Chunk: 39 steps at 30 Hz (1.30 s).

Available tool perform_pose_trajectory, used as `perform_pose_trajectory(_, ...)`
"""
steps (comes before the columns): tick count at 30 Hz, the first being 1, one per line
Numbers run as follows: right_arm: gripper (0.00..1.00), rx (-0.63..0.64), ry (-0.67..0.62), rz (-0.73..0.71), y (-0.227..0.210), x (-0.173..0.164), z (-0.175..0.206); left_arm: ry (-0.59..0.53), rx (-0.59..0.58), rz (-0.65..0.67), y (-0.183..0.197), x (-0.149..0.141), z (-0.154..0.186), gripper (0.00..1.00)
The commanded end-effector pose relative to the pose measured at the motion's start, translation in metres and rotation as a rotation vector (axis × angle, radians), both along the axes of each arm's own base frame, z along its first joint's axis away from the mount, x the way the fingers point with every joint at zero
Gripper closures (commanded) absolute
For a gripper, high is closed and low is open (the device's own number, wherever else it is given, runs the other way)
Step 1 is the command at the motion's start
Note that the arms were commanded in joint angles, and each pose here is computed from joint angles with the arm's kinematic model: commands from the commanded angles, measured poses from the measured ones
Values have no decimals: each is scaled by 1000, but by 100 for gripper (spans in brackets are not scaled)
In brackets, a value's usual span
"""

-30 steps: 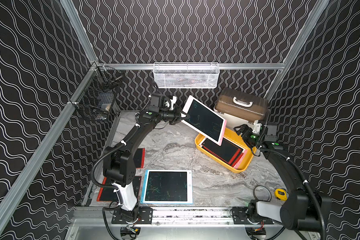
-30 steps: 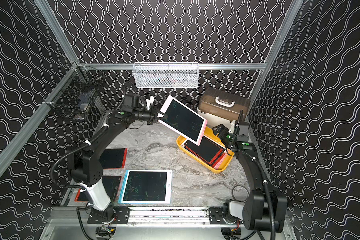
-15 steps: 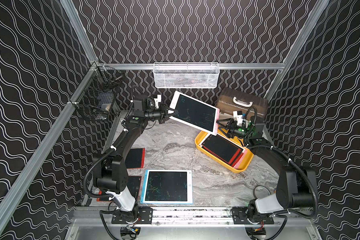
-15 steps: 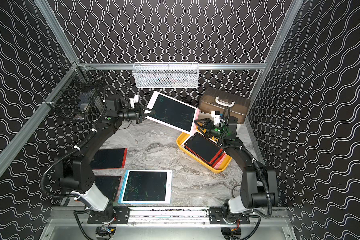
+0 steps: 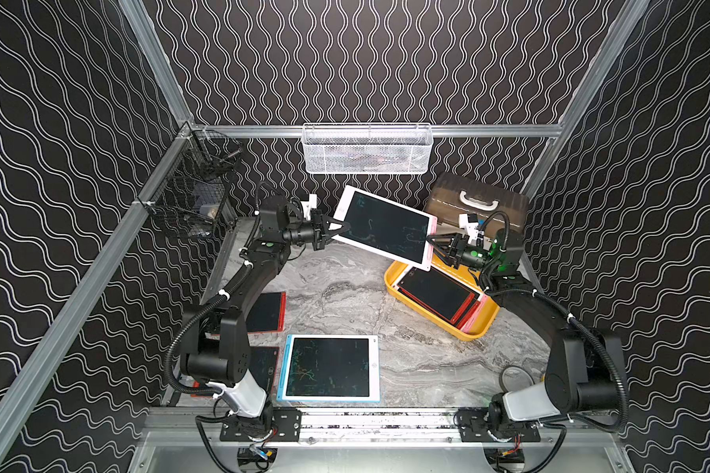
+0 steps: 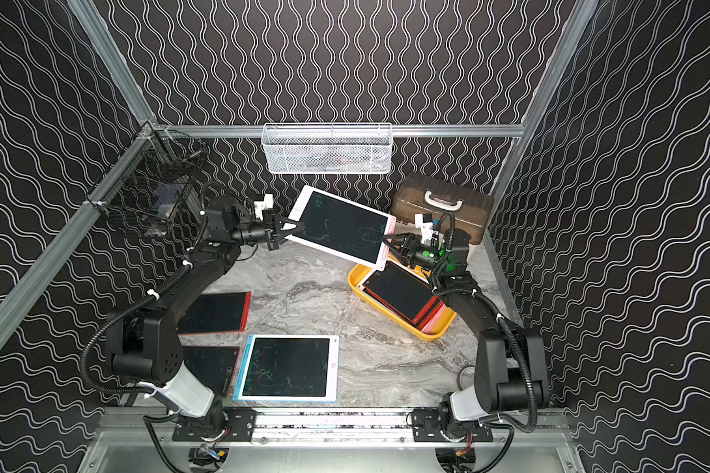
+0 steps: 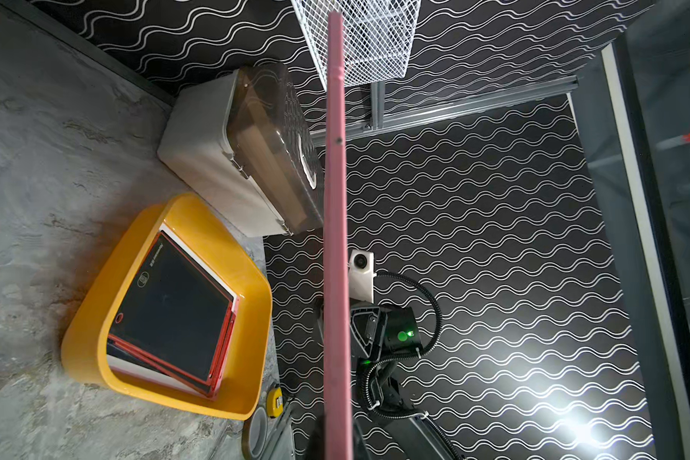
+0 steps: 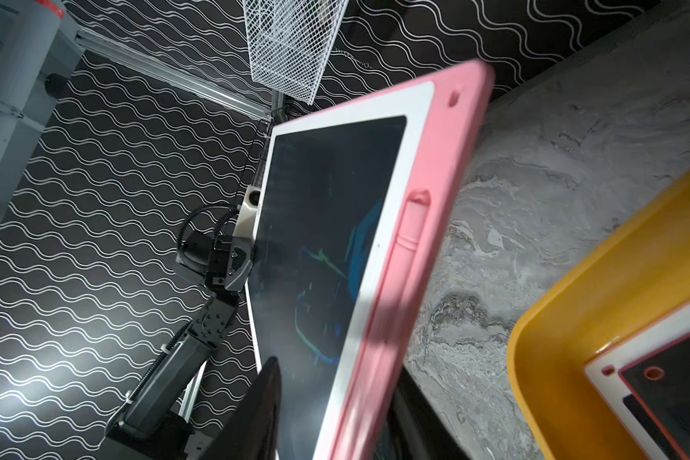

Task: Take out the writing tablet from the storage box
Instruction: Pick up the writing tablet from the storage box.

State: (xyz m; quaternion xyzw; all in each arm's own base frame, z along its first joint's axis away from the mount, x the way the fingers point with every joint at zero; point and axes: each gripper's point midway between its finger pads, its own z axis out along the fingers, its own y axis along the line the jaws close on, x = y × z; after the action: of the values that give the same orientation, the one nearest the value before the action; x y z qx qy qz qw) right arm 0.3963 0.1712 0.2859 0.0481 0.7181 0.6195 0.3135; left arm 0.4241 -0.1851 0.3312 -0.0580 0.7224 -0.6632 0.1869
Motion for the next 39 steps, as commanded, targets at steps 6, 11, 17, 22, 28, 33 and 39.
perform_pose_trajectory(6,69,46,-53,33,3,-8,19,-87,-113,-55,-1,-10,28,100)
perform_pose_trajectory(11,78,53,-41,38,3,-9,21,-71,-27,-46,-1,-13,12,100)
perform_pose_trajectory(17,85,94,-2,40,4,-6,18,-82,207,-11,7,-21,-6,100)
perform_pose_trajectory(22,91,123,8,45,4,-7,19,-82,282,24,13,-21,-11,75)
perform_pose_trajectory(28,94,119,26,42,3,-17,17,-81,325,71,19,-21,-11,33)
perform_pose_trajectory(33,96,72,70,13,0,-29,6,-90,461,130,33,-27,-9,5)
perform_pose_trajectory(39,97,-65,118,-46,-5,-38,-12,-67,755,277,75,-36,-13,1)
